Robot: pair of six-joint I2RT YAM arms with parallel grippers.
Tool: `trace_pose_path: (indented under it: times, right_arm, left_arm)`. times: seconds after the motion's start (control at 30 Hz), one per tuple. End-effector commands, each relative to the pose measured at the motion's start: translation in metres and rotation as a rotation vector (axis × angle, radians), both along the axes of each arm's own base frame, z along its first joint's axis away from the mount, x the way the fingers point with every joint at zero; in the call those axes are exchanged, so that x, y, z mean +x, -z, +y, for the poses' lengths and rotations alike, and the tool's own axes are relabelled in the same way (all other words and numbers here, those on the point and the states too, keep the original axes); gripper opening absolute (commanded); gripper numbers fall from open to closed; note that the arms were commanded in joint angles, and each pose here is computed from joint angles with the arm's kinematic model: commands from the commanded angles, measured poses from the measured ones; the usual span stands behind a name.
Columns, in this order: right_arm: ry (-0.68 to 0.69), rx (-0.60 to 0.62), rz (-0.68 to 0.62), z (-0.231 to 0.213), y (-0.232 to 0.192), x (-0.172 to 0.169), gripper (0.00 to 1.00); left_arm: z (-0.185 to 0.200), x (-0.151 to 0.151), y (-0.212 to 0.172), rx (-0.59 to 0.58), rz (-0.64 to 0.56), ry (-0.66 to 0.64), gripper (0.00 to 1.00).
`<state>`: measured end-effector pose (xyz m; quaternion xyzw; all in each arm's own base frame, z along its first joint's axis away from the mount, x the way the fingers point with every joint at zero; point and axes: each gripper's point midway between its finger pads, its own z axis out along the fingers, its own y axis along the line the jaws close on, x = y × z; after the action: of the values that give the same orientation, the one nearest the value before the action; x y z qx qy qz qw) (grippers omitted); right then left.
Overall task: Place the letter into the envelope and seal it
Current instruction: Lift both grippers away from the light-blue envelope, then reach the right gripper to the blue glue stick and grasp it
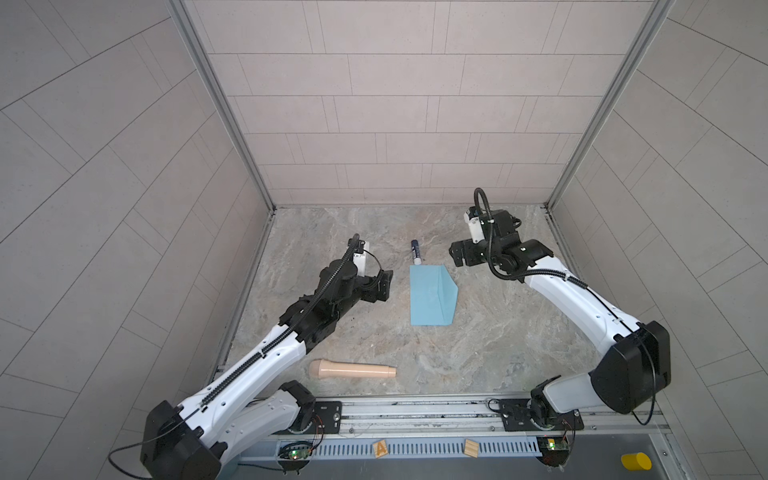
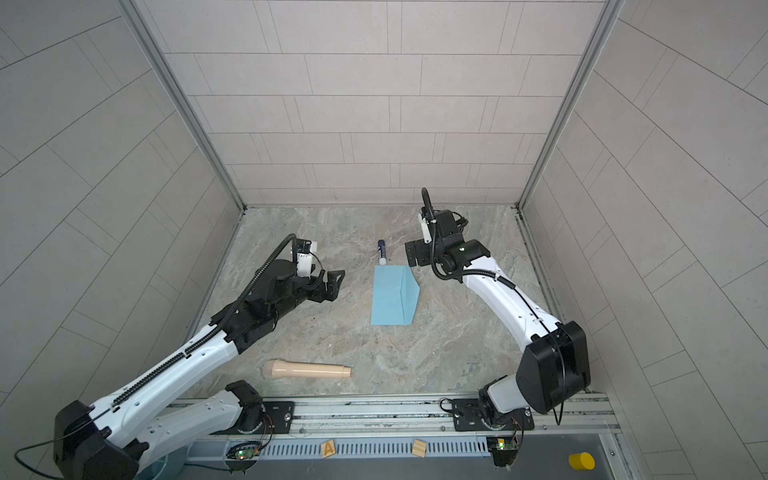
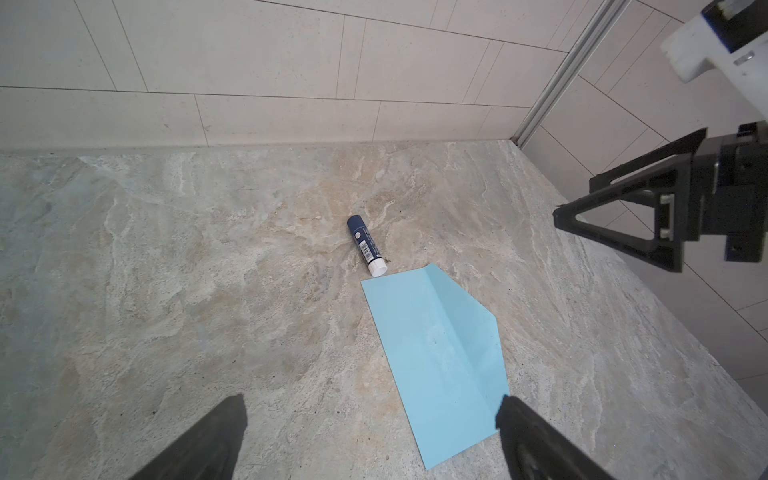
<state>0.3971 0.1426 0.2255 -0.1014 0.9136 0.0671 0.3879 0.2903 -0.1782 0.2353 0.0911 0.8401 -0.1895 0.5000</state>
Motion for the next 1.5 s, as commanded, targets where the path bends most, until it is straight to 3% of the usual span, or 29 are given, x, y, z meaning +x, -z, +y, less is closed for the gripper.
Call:
trace_pose_path:
  times: [0.0,0.3,0.77,1.17,1.47]
  right_arm:
    - [0.021,-0.040,0.013,-0.003,-0.003,0.011,0.99]
    - [0.015,-0.040,0.106,0.034,0.021,0.047,0.95]
    - [-0.003,-0.104,0.185,0.097,0.083,0.097,0.84]
    - [0.024,-0.152,0.253,0.116,0.141,0.129,0.71]
    - [0.046,-0.194,0.266,0.117,0.167,0.141,0.52]
  left_arm:
    - [0.017,0.001,-0.009,-0.004,-0.045,-0.073,1.00]
    - [0.023,-0.005,-0.001,0.059,-0.025,-0.063,1.00]
    - [0.022,-0.008,0.004,0.064,-0.006,-0.050,1.00]
    - [0.023,-0.011,0.010,0.061,0.015,-0.051,1.00]
    - [0.024,-0.013,0.015,0.067,0.028,-0.049,1.00]
